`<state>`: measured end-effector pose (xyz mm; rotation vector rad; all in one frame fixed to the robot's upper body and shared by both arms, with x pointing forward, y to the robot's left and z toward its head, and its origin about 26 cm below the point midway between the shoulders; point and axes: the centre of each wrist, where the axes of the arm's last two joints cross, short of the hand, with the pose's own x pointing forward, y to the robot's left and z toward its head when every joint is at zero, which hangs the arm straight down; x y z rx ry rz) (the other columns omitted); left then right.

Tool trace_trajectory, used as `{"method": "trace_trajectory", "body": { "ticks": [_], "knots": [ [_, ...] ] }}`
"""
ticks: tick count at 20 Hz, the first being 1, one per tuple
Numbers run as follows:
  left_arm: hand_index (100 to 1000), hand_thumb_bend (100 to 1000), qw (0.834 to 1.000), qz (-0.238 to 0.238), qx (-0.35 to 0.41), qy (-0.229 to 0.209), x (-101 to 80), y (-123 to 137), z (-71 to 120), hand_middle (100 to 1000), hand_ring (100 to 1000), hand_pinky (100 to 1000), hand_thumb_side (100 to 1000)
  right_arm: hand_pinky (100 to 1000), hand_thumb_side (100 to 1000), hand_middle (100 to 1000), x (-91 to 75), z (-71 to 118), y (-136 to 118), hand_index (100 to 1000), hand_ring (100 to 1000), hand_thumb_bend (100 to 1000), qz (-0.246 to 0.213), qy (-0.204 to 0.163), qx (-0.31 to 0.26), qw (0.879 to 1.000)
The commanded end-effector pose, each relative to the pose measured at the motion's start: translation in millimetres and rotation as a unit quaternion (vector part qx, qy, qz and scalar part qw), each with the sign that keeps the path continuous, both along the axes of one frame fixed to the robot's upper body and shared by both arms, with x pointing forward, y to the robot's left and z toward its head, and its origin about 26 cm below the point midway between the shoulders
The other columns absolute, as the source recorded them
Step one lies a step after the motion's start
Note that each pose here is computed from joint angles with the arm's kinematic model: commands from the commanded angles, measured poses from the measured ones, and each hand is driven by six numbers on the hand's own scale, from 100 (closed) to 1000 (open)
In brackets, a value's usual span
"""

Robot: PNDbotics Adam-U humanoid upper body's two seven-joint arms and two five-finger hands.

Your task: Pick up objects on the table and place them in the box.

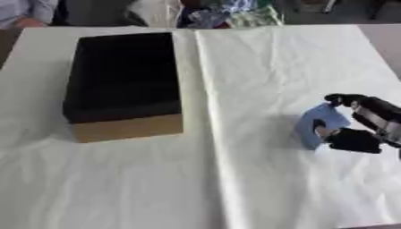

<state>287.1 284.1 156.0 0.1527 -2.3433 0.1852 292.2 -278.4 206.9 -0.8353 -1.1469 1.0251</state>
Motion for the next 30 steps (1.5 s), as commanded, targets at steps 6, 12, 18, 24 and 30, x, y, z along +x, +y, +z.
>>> {"method": "trace_trajectory", "body": {
  "ticks": [6,12,18,24,30],
  "knots": [
    [870,100,1.0,-0.002,0.004,-0.016,-1.0,0.6,8.8,668,672,1000,638,971,606,902,-1.7,-0.9,1.8,1000,974,126,-0.032,-0.008,0.016,0.999],
    [870,100,1.0,-0.004,0.003,-0.015,-0.9,-0.1,8.6,669,673,1000,641,942,605,899,-2.1,-5.0,5.3,1000,959,128,-0.036,-0.018,0.013,0.999],
    [870,100,1.0,-0.004,0.002,-0.014,-1.1,-0.2,8.1,670,674,1000,640,946,682,904,-2.9,-9.4,7.2,1000,965,124,-0.043,-0.031,0.001,0.999],
    [870,100,1.0,-0.006,0.0,-0.012,-1.2,-0.6,7.4,670,674,1000,641,885,583,885,-3.3,-12.8,10.4,1000,878,155,-0.038,-0.03,-0.007,0.999],
    [871,100,1.0,-0.008,0.0,-0.012,-1.0,-1.1,7.5,672,676,1000,646,864,478,886,-2.9,-12.5,12.7,1000,854,180,-0.037,-0.064,-0.022,0.997]
  ]
}}
